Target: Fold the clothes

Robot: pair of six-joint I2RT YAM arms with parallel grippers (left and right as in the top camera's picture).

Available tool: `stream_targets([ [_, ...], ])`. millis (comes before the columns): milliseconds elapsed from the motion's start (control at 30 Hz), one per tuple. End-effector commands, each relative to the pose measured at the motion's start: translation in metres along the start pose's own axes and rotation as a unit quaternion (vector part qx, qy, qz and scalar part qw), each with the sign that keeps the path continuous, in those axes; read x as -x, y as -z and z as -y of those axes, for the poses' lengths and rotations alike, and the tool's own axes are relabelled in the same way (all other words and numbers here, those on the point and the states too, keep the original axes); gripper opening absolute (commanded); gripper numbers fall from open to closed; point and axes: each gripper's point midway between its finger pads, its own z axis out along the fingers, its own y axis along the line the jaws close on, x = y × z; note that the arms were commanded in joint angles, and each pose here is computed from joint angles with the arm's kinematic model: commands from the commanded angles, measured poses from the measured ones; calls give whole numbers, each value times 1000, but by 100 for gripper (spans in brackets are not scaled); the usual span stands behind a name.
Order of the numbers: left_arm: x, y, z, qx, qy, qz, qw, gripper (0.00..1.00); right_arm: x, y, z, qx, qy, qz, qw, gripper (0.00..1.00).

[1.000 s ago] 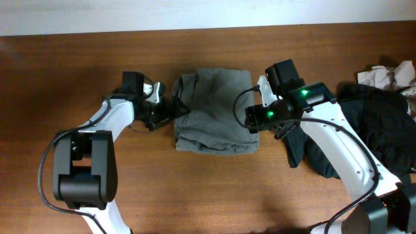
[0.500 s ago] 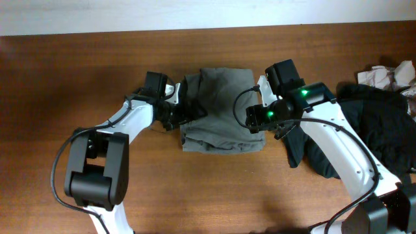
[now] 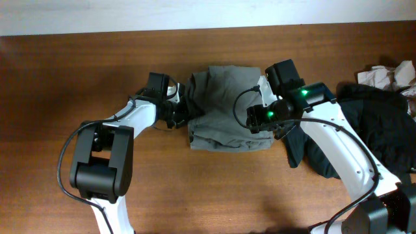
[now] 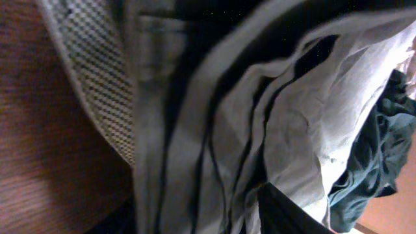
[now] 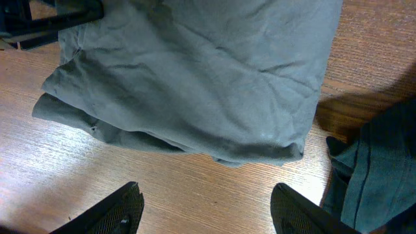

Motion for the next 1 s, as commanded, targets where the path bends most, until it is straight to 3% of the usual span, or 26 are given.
stream_targets([
  [0,-15,-17,-21,18,50,-25,998,46,-1,4,1,-5,3,5,1000,68],
  [100,-13,-17,-19,15,60,-21,998,45,-1,4,1,-4,3,5,1000,68],
  [133,-13,-17,-19,13,71,-22,997,58,-1,4,0,-3,3,5,1000,68],
  [167,-14,-17,-17,10,80,-25,996,77,-1,4,-1,-1,3,4,1000,68],
  [233,-16,-17,-14,2,91,-30,995,96,-1,4,-1,1,3,5,1000,68],
  [267,-15,-17,-14,2,94,-29,995,99,0,4,-1,1,3,5,1000,68],
  [367,-15,-17,-14,1,93,-28,995,99,4,4,-4,8,5,13,1000,69],
  [400,-15,-17,-14,2,93,-29,995,99,7,4,-4,8,6,19,1000,64],
  [433,-16,-17,-14,2,94,-29,995,99,11,3,-5,10,8,27,1000,52],
  [500,-15,-17,-14,3,93,-29,995,99,19,1,-5,11,7,39,999,14],
  [533,-15,-17,-15,3,93,-28,995,99,24,-2,-5,11,-1,45,999,4],
  [733,-14,-17,-16,7,92,-26,995,99,46,-34,-1,14,-28,55,998,4],
  [967,-14,-17,-16,6,75,-26,997,99,49,-92,2,30,-89,15,995,4],
])
